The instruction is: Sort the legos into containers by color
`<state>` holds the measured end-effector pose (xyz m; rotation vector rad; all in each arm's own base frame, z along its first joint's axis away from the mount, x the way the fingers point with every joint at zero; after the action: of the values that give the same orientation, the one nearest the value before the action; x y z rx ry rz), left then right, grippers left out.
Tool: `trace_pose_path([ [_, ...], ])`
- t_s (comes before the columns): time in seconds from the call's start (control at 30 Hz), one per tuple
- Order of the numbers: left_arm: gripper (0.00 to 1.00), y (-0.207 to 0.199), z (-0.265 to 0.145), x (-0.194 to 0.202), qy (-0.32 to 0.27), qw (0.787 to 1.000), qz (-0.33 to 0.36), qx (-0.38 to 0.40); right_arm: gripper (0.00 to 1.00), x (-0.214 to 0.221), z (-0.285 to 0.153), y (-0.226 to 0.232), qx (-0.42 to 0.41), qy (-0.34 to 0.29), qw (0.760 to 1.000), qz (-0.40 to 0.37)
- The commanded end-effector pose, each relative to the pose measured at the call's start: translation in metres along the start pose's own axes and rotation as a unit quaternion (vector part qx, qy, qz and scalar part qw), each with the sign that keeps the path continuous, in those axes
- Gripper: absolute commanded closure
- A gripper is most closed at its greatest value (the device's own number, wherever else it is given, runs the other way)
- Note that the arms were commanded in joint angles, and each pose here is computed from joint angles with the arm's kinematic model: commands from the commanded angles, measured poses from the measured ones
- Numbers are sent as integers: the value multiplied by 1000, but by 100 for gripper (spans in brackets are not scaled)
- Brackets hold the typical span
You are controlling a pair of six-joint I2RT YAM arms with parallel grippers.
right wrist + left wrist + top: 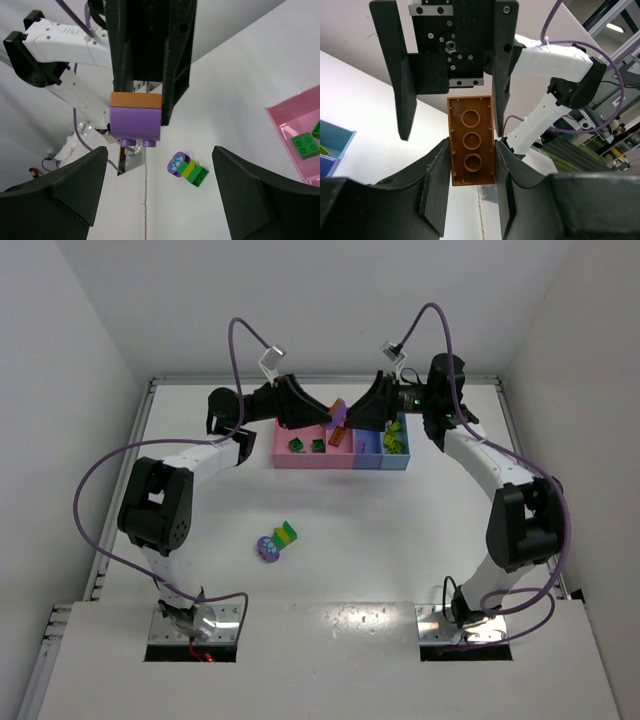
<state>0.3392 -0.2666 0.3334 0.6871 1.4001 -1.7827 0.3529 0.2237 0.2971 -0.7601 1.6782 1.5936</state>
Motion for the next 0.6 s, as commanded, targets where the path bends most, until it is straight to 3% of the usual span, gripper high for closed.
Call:
trace_pose_path([
  [0.0,100,3,0,2,0,1000,23,6,15,-11,10,23,-40,9,998,-49],
  [0.33,100,10,4,6,9,1000,23,5,25,-3,21,35,-61,22,997,-53],
  [0.57,100,11,3,8,10,1000,24,4,61,-6,23,31,-61,22,997,-53],
])
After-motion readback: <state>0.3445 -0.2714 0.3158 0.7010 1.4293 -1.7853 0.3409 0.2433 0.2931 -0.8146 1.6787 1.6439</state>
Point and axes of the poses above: each gripper's point midway between its finger pads, its own z axis out along the fingers, its own y axis along the line the jaws close on, x = y × z, the point moved 3 cm from there along -z, back along the fingers, and after that the axes turned 1 degree about z, right-handed, at the moved point
